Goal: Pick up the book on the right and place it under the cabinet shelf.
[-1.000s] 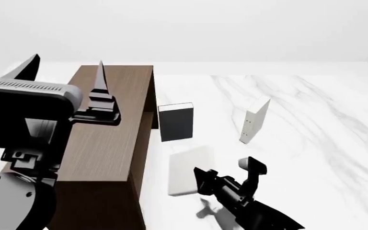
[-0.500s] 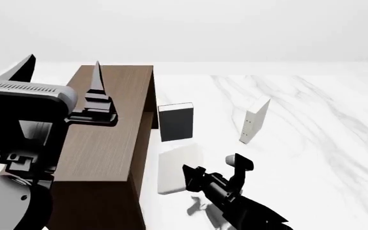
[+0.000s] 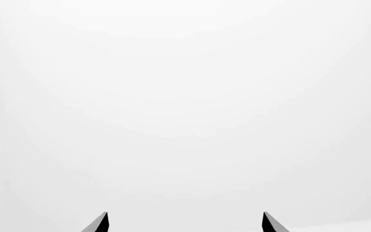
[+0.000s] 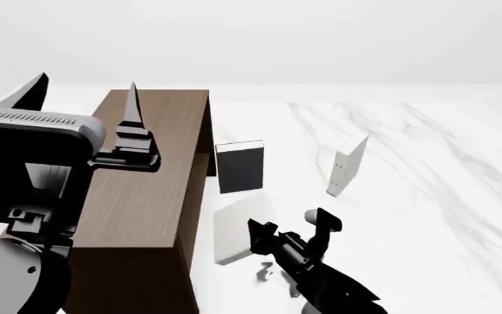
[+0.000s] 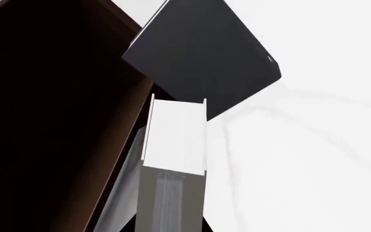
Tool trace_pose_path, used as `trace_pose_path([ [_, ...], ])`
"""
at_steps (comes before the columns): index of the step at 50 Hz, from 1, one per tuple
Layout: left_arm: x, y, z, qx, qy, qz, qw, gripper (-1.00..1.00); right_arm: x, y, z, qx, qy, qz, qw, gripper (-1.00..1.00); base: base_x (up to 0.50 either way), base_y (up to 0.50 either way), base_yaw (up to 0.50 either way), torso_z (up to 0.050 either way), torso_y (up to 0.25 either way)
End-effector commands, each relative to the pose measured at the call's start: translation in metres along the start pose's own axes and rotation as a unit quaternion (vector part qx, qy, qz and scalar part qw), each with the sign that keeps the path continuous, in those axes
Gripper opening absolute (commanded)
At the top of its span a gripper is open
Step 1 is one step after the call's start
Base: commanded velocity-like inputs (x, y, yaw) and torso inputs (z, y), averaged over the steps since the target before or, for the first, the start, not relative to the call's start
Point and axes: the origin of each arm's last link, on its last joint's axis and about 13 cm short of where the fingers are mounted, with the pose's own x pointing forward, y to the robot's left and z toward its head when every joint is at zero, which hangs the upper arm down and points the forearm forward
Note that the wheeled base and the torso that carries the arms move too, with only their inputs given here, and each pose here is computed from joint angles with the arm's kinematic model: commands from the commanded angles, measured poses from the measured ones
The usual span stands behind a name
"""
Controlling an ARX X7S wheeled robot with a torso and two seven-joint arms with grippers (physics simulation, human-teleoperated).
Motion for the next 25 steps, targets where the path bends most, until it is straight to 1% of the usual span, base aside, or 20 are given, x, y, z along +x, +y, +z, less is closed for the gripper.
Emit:
trace_pose_path([
  [1, 0.0, 0.0, 0.0, 0.0, 0.0, -0.001, 1.0, 1.0, -0.004, -0.013, -0.024, -0.042, 0.052, -0.044, 0.997, -1.0, 0.0, 0.0, 0.0, 0.0, 0.0],
  [25, -0.002, -0.001, 0.0, -0.002, -0.001, -0.002, 1.0, 1.0, -0.011, -0.026, -0.038, -0.044, 0.073, -0.087, 0.993, -1.0, 0.0, 0.0, 0.0, 0.0, 0.0],
])
